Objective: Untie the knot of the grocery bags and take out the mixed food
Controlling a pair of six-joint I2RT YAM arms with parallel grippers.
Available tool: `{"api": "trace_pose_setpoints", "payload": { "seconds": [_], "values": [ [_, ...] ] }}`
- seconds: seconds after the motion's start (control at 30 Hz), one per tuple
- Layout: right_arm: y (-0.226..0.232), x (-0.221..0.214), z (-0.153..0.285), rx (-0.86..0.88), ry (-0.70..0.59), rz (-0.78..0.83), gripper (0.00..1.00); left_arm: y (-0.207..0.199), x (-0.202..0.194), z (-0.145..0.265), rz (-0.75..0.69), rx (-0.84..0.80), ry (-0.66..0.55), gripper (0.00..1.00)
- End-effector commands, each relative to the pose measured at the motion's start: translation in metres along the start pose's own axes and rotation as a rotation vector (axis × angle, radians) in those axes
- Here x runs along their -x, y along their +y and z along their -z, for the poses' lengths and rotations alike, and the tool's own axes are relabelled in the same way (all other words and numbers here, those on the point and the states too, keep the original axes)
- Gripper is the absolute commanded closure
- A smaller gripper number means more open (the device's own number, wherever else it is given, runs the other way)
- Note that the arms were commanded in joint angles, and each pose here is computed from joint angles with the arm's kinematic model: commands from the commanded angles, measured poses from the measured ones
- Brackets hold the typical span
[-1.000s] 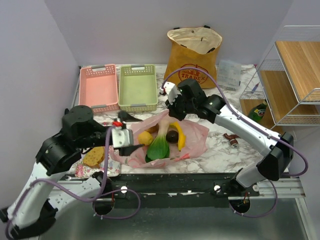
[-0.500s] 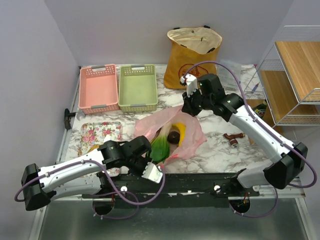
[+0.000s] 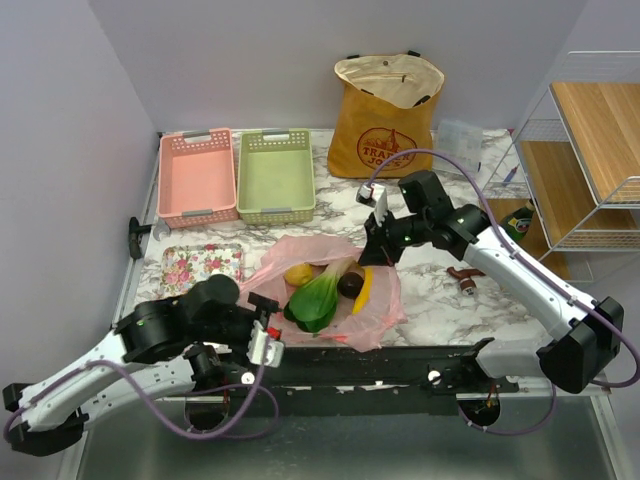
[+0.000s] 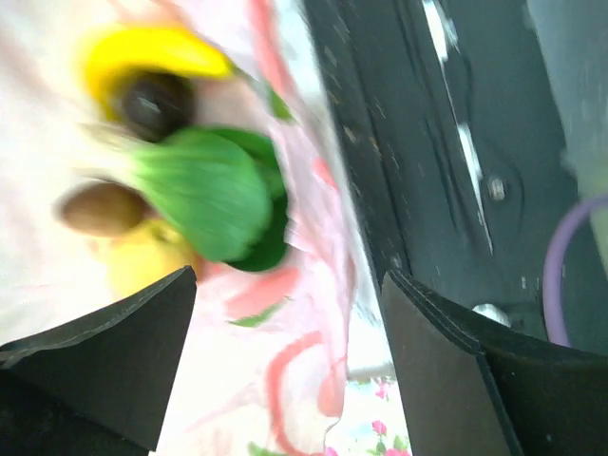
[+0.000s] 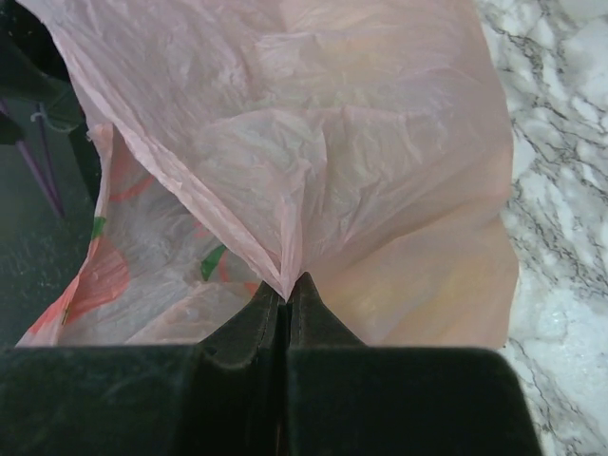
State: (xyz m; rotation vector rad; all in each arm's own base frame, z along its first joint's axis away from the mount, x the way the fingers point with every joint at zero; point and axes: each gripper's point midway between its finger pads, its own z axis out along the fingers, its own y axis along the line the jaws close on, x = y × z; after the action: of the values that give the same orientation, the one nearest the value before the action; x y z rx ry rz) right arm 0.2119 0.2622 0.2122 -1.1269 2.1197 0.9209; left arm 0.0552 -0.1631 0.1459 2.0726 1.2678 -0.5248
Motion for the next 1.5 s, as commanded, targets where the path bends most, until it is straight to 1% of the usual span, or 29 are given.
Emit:
{"api": "trace_pose_setpoints", "payload": {
  "seconds": [0.0, 0.03, 0.07, 0.1, 0.13, 0.2, 0.3, 0.4, 0.47, 0.53, 0.6, 0.7, 0.73, 0.8, 0.93, 1.0, 1.07, 1.13, 1.2, 1.23, 1.27, 1.3, 1.37, 1.4, 1.43, 1.47],
  "values": [
    [0.019, -0.007, -0.005, 0.103, 0.012, 0.020, 0.99, 0.036, 0.069, 0.047, 0.182, 0.215, -0.268, 0.19],
    [0.019, -0.007, -0.008, 0.104, 0.015, 0.023, 0.99, 0.044, 0.072, 0.048, 0.200, 0.241, -0.275, 0.23],
    [0.019, -0.008, -0.010, 0.107, 0.016, 0.026, 0.99, 0.054, 0.076, 0.048, 0.215, 0.273, -0.279, 0.29],
    [0.019, -0.006, -0.013, 0.110, 0.015, 0.028, 0.99, 0.065, 0.076, 0.044, 0.234, 0.298, -0.266, 0.38],
    [0.019, -0.005, -0.015, 0.109, 0.012, 0.024, 0.99, 0.073, 0.078, 0.041, 0.246, 0.313, -0.259, 0.45],
    [0.014, 0.000, -0.020, 0.087, 0.003, -0.009, 0.99, 0.082, 0.084, 0.028, 0.232, 0.284, -0.251, 0.54],
    [0.008, 0.005, -0.025, 0.059, -0.010, -0.056, 0.99, 0.091, 0.086, 0.003, 0.233, 0.246, -0.214, 0.59],
    [0.002, 0.010, -0.027, 0.023, -0.030, -0.086, 0.99, 0.106, 0.074, -0.028, 0.272, 0.256, -0.144, 0.62],
    [0.000, 0.013, -0.026, 0.007, -0.038, -0.109, 0.99, 0.119, 0.058, -0.047, 0.290, 0.307, -0.094, 0.60],
    [0.000, 0.014, -0.024, -0.002, -0.044, -0.107, 0.99, 0.129, 0.042, -0.064, 0.324, 0.351, -0.042, 0.52],
    [0.000, 0.013, -0.022, -0.008, -0.047, -0.105, 0.99, 0.135, 0.029, -0.078, 0.353, 0.387, -0.004, 0.49],
    [0.000, 0.010, -0.020, -0.013, -0.045, -0.105, 0.99, 0.132, 0.012, -0.097, 0.377, 0.378, 0.042, 0.44],
    [0.000, 0.008, -0.020, -0.014, -0.042, -0.105, 0.99, 0.132, 0.002, -0.102, 0.380, 0.394, 0.075, 0.42],
    [0.000, 0.005, -0.021, -0.013, -0.040, -0.107, 0.99, 0.131, -0.013, -0.111, 0.382, 0.410, 0.110, 0.36],
    [0.001, 0.002, -0.021, -0.011, -0.031, -0.103, 0.99, 0.128, -0.046, -0.124, 0.433, 0.415, 0.186, 0.32],
    [0.000, 0.001, -0.021, -0.014, -0.028, -0.102, 0.99, 0.127, -0.062, -0.127, 0.441, 0.424, 0.245, 0.29],
    [0.000, -0.001, -0.021, -0.014, -0.025, -0.104, 0.99, 0.124, -0.073, -0.130, 0.461, 0.412, 0.282, 0.26],
    [-0.001, -0.002, -0.023, -0.011, -0.021, -0.107, 0.99, 0.120, -0.081, -0.133, 0.465, 0.399, 0.309, 0.26],
    [-0.003, -0.002, -0.024, -0.019, -0.022, -0.107, 0.99, 0.117, -0.081, -0.133, 0.470, 0.382, 0.314, 0.32],
    [-0.004, -0.001, -0.024, -0.025, -0.023, -0.103, 0.99, 0.117, -0.078, -0.132, 0.470, 0.374, 0.307, 0.39],
    [-0.006, -0.001, -0.025, -0.034, -0.021, -0.101, 0.99, 0.117, -0.074, -0.129, 0.466, 0.362, 0.296, 0.47],
    [-0.008, -0.002, -0.025, -0.044, -0.019, -0.102, 0.99, 0.118, -0.068, -0.125, 0.458, 0.358, 0.275, 0.57],
    [-0.010, -0.002, -0.026, -0.051, -0.017, -0.103, 0.99, 0.125, -0.053, -0.114, 0.443, 0.378, 0.227, 0.82],
    [-0.010, -0.002, -0.026, -0.052, -0.017, -0.103, 0.99, 0.130, -0.045, -0.107, 0.432, 0.393, 0.205, 0.92],
    [-0.010, -0.002, -0.026, -0.054, -0.017, -0.103, 0.99, 0.134, -0.038, -0.100, 0.427, 0.402, 0.188, 1.00],
    [-0.011, -0.002, -0.026, -0.057, -0.018, -0.104, 0.99, 0.138, -0.030, -0.093, 0.424, 0.415, 0.165, 1.00]
  ]
}}
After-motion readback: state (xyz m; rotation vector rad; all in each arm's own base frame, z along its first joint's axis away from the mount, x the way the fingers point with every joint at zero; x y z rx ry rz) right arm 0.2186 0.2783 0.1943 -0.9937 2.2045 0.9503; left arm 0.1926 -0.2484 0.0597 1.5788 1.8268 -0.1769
